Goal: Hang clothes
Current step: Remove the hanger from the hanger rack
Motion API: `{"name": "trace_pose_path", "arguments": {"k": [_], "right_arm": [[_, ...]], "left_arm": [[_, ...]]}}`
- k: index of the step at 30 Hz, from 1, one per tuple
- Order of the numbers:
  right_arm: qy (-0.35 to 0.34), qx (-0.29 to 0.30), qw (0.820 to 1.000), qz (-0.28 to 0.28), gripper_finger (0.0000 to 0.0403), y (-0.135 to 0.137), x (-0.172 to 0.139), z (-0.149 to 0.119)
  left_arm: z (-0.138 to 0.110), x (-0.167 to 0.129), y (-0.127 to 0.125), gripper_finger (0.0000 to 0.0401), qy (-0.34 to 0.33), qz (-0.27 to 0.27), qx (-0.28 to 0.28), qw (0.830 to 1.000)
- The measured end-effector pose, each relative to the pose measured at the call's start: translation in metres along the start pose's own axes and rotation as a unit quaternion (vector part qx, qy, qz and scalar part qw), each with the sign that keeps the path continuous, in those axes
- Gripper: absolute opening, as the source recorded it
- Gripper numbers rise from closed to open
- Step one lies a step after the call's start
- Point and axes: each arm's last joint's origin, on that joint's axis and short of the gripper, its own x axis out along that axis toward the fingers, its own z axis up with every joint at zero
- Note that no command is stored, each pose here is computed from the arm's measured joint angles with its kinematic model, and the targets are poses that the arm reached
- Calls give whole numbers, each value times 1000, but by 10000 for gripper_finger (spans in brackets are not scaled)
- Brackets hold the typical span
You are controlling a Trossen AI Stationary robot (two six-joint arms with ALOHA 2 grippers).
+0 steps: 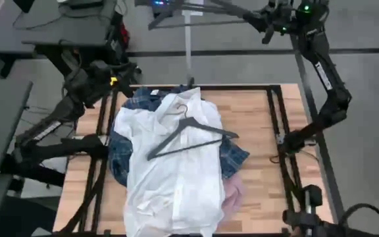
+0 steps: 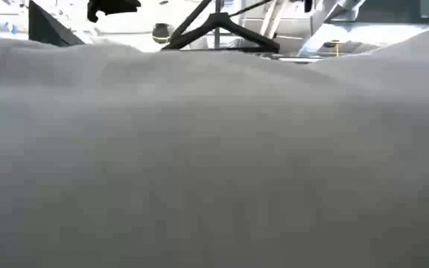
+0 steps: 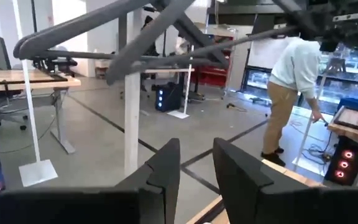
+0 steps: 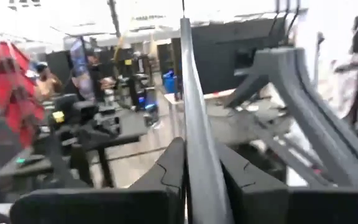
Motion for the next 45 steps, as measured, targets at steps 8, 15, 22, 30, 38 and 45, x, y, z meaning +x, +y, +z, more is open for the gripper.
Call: {"name": "trace_pose_path", "arguments": {"k": [8,15,22,30,38,45], "right_arm": [[109,118,986,37,30,21,22,-31],[184,213,955,92,30,45,61,-80],[221,357,902,102,30,55,98,-164],[280,422,862,28,54,65,98,-251],[345,417,841,-22,72,68,83,-288],[340,418,841,-54,133,45,65,-283]], "left_arm": [[18,-16,4,82,-72,49,57,995],[25,-18,4,82,-103,56,88,989],[22,-17,4,82,-88,54,79,992],[13,-16,4,82,-41,51,66,996],[12,-16,4,82,-36,51,67,996],[8,-16,3,82,-20,19,57,998]]}}
